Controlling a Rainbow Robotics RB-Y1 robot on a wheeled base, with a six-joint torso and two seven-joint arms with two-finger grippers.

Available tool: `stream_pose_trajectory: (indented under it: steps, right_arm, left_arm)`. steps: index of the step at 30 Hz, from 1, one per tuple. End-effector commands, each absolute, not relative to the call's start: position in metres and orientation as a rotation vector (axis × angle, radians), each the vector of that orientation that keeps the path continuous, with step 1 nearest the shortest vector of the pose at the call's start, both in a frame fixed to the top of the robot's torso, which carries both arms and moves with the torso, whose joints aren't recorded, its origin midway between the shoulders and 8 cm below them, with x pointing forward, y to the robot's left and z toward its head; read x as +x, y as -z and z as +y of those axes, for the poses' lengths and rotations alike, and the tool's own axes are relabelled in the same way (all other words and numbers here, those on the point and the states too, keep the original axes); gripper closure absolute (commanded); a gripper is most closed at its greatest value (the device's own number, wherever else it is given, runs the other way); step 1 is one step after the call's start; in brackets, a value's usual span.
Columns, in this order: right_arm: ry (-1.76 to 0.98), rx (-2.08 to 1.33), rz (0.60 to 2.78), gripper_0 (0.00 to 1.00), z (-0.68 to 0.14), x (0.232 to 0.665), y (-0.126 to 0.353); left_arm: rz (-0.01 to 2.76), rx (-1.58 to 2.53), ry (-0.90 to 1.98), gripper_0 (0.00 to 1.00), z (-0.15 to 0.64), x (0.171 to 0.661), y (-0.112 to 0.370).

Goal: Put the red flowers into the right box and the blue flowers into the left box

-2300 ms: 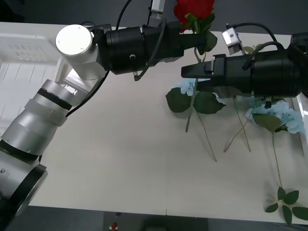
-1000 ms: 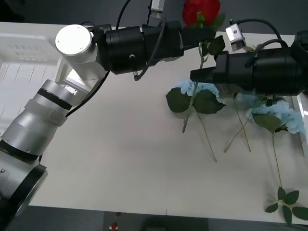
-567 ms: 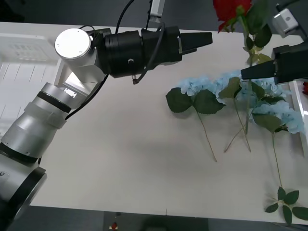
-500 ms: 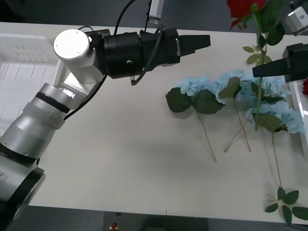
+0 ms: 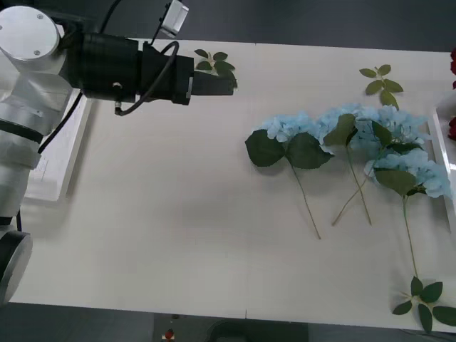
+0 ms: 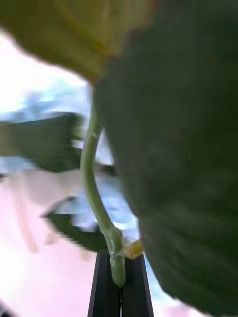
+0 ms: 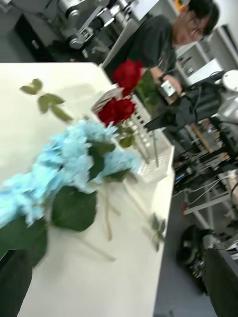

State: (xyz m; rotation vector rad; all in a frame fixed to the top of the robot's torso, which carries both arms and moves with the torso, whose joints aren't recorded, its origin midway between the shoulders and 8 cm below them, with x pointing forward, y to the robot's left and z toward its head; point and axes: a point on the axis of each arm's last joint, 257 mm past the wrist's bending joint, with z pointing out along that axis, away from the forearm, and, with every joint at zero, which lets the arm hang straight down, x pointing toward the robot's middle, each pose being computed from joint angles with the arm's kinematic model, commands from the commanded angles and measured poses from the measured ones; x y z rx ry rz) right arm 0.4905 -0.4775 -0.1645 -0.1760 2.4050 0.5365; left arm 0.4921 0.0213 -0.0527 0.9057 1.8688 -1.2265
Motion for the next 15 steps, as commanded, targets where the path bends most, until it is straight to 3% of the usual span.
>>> stream_pose_trajectory:
  steps: [1,7,15]
  right_arm:
    - [-0.201,-0.246,2.377,1.0,-0.55,0.498,0.142]
    - [0.277,-0.233,2.384,1.0,-0.646,0.5,0.14]
    - [0.57,-0.189,2.434,1.0,-0.722,0.469,0.142]
  left_arm:
    - [1.92,0.964,1.099,0.0,0.046,0.5,0.042]
    - [1.985,0.967,1.021,0.0,0.085,0.502,0.05]
    - [1.985,0.992,1.061,0.0,0.102,0.488,0.048]
